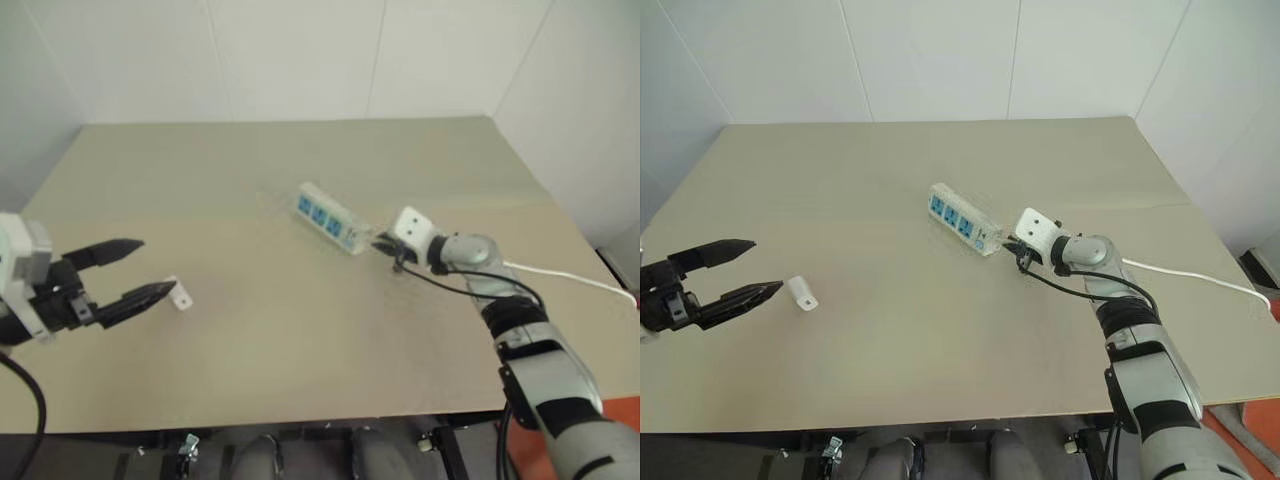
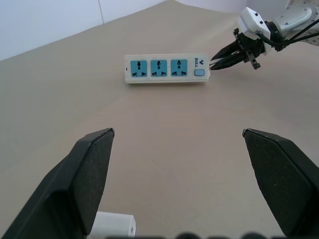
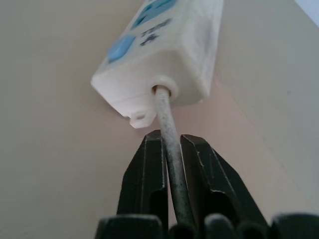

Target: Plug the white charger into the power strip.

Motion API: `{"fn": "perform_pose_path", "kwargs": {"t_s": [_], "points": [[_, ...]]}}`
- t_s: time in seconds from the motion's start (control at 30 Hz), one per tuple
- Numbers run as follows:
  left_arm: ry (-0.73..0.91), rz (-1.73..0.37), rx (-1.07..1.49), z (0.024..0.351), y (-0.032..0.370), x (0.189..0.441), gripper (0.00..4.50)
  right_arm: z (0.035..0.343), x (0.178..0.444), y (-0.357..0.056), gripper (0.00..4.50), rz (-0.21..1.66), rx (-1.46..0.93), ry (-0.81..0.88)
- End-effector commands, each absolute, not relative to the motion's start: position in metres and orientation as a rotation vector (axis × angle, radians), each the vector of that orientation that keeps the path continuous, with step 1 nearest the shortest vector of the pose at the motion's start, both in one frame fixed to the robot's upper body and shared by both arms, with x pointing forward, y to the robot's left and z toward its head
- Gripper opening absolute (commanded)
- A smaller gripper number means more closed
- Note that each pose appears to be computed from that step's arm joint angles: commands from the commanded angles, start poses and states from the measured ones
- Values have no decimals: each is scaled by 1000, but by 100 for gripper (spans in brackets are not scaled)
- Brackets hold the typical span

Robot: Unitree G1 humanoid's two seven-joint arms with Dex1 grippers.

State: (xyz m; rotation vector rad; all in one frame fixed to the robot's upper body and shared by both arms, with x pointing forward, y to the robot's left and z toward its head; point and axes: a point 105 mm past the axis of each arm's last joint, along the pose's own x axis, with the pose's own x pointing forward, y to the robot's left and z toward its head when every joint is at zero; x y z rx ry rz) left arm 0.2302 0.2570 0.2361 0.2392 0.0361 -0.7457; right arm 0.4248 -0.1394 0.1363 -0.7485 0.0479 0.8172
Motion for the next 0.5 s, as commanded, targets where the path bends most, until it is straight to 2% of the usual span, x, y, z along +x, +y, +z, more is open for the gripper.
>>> {"fn": "perform_pose_path", "kwargs": {"t_s": [0.03,0.2,0.3,0.37,0.5], "points": [[0,-737,268,246,256,226,450,167,425,-134,1,836,-739,-54],[1,-739,266,245,256,226,450,189,411,-124,1,941,-597,-118],[5,-743,265,245,256,228,450,200,388,-121,1,1055,-450,-146],[6,-745,265,245,256,229,450,199,374,-121,1,1114,-390,-127],[11,-756,259,243,254,230,450,175,342,-122,1,1223,-313,-17]]}}
